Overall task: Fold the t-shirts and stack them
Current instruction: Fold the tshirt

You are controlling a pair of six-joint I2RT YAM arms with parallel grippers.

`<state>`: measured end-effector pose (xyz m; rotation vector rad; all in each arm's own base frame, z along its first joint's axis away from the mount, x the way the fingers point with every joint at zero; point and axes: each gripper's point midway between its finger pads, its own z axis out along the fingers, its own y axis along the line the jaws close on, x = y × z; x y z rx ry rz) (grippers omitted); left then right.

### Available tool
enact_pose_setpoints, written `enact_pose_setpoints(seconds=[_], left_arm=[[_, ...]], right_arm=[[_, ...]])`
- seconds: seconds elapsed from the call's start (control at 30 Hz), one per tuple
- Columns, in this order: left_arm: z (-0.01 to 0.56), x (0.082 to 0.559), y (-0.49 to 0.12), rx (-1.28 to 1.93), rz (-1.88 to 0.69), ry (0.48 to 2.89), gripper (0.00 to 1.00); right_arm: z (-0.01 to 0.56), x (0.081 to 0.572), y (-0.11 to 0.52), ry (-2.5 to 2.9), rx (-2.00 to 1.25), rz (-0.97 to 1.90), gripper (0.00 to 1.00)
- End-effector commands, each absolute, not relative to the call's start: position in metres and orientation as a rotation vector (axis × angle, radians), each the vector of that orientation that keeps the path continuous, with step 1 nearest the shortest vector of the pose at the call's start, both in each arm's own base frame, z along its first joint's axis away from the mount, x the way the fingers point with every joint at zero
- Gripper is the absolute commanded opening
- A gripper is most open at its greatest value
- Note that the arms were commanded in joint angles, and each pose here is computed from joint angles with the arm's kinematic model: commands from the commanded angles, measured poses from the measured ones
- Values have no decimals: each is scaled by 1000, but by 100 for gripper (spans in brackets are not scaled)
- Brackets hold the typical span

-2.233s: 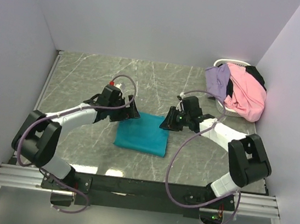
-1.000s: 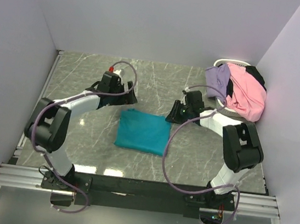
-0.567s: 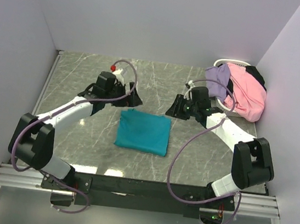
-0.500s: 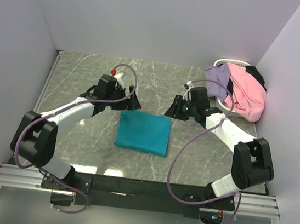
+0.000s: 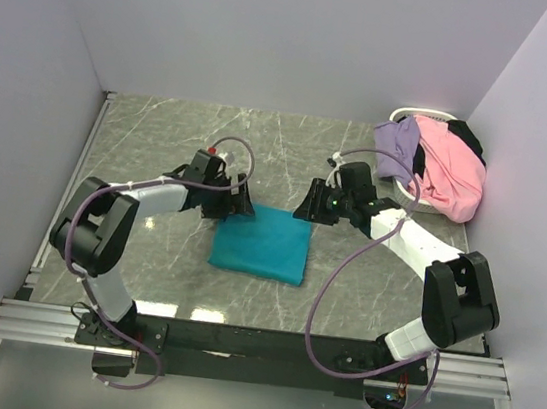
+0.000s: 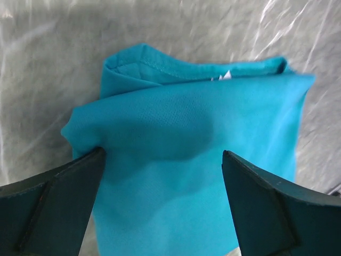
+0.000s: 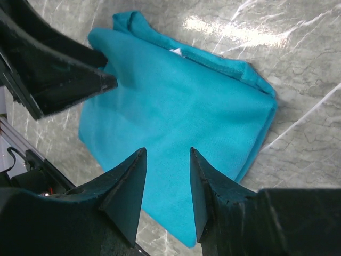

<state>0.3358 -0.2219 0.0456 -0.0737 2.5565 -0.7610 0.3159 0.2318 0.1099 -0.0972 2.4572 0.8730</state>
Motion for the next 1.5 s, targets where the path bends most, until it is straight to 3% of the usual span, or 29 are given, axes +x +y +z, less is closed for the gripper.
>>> enact_pose_setpoints(seconds=[0.0, 0.3, 0.67, 0.93, 1.2, 1.47], left_arm=[[54, 367, -226, -87, -712, 2490, 100], [78, 378, -222, -94, -668, 2443, 99], [144, 308, -237, 9, -902, 2367, 99], [93, 258, -230, -61, -930, 2472, 99], [48, 237, -218, -141, -860, 2584, 100], [60, 235, -214, -135, -858, 2544, 99]], right_arm=[[121, 312, 236, 2418, -118, 897, 46], [112, 302, 236, 2453, -137, 913, 46], [111, 229, 266, 2525, -304, 1077, 47], [83, 194, 278, 2606, -283, 1122, 48], [28, 180, 246, 2772, -88, 899, 49], [8, 176, 235, 2825, -17, 806, 47]])
